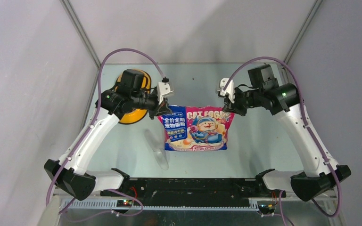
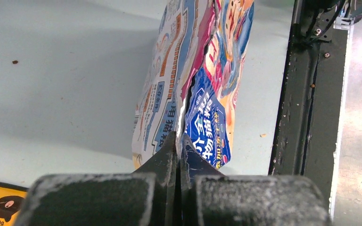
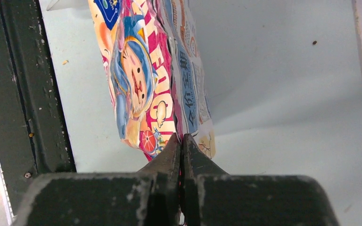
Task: Serve the pet food
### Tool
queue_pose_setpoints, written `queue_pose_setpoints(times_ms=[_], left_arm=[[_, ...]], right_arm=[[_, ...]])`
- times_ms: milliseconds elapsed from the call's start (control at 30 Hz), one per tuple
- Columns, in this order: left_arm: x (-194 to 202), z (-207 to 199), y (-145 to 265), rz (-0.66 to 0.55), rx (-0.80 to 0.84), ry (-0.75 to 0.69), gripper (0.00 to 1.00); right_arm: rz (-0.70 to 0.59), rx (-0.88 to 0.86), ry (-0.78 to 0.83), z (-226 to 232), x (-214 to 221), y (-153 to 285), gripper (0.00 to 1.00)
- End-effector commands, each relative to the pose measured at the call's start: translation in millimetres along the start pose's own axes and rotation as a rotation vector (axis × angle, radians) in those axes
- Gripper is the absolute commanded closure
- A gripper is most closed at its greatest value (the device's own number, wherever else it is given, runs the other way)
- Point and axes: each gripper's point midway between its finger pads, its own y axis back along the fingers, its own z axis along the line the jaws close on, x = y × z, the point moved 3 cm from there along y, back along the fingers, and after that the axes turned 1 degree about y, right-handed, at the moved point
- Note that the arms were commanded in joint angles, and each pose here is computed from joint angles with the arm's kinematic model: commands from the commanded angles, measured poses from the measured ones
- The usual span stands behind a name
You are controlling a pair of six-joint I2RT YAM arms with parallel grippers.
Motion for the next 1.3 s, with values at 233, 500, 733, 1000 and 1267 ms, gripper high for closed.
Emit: queue_pose_setpoints(times_ms=[233, 500, 733, 1000, 1267], left_arm=[[-2.8, 2.1, 20.5, 0.003, -0.073, -0.049, 1.00], [-8.2, -6.1, 20.8, -0.018, -0.045, -0.072, 0.73], [-55.2, -29.3, 6.5, -0.122, -0.022, -0.287, 0.39], [-89.5, -28.2, -50.6, -0.136, 0.036, -0.352, 0.38], [-82.8, -25.0, -75.1, -0.099, 0.110, -0.344, 0.58]], right_arm=[[0.046, 0.151, 0.080, -5.7, 15.1, 21.3, 1.00], [-0.016, 0.122, 0.024, -2.8, 4.5, 19.2, 1.00], [-0.131, 0.092, -0.044, -2.3, -17.5, 15.2, 0.71], [-0.226, 0.058, 0.005, -2.5, -33.4, 0.5, 0.49], [-0.216, -0.022, 0.077, 5.0, -29.6, -24.0, 0.53]])
